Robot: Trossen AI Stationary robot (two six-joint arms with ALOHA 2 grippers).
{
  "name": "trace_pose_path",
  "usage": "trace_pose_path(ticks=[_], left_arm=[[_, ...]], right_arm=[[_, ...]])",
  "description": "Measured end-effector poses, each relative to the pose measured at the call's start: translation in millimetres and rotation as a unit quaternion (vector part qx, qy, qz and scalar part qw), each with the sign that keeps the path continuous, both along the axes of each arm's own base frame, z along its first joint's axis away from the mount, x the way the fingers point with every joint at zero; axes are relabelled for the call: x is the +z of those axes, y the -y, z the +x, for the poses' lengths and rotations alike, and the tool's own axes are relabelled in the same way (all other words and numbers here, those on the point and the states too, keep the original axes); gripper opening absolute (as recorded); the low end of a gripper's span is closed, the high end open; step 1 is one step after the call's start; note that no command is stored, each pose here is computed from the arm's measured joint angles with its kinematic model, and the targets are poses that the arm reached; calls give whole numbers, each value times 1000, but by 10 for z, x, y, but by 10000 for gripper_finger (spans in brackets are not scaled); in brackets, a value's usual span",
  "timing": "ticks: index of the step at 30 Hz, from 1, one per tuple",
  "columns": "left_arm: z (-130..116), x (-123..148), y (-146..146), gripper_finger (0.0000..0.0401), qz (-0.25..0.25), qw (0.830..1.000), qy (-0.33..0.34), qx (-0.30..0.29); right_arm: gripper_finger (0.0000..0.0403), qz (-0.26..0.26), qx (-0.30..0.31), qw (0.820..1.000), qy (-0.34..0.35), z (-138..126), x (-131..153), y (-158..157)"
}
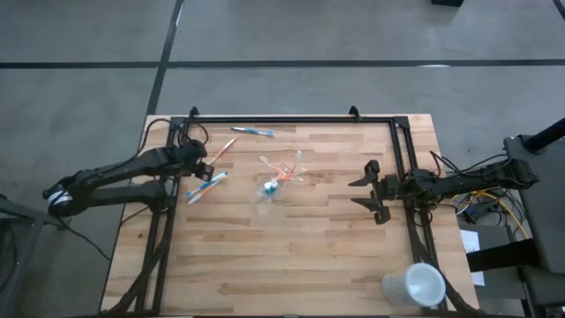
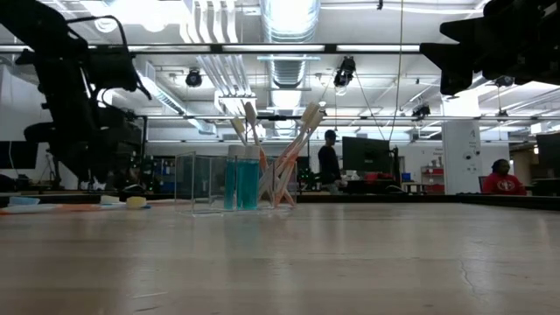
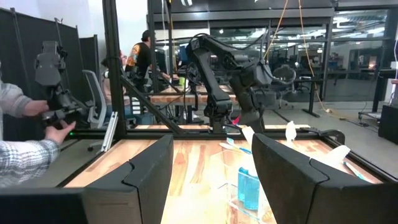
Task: Pick & Place toothbrushing station
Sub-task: Put the orange toothbrush into the transparent
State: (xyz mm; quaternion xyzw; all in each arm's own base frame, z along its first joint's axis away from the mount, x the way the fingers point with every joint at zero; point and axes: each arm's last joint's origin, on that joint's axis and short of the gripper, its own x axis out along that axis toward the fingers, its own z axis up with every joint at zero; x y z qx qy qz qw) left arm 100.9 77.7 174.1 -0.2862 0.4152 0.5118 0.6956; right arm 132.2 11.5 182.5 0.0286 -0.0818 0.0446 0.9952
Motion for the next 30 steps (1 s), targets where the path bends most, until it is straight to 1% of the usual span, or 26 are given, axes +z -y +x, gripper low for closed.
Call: trace_pose_path(ticks=[3,11,18,21,23,26,28,30], left_arm=[[-15,-108,9,206,-6,1000,-14,-3],[46,-227,-43,206,35,999,13,-1],[65,-346,-41,206,9,1000,16,1],[87,-367,-60,206,15,1000,10,-3],[100,-414,-69,206,18,1000,18,4],[93,-526,-62,202,13,999,30,20],[80,-595,-52,197,6,999,33,21],[98,-598,-61,190,10,999,42,19]], right_arm=[[215,0,0,1000,0,0,-1,0],[215,1,0,1000,-1,0,-2,0],[215,0,0,1000,0,0,-1,-1],[215,0,0,1000,-1,0,-2,-1],[215,0,0,1000,0,0,-1,-1],[215,0,0,1000,0,0,-2,0],[215,1,0,1000,0,0,-1,-1],[215,0,0,1000,0,0,-1,-1]])
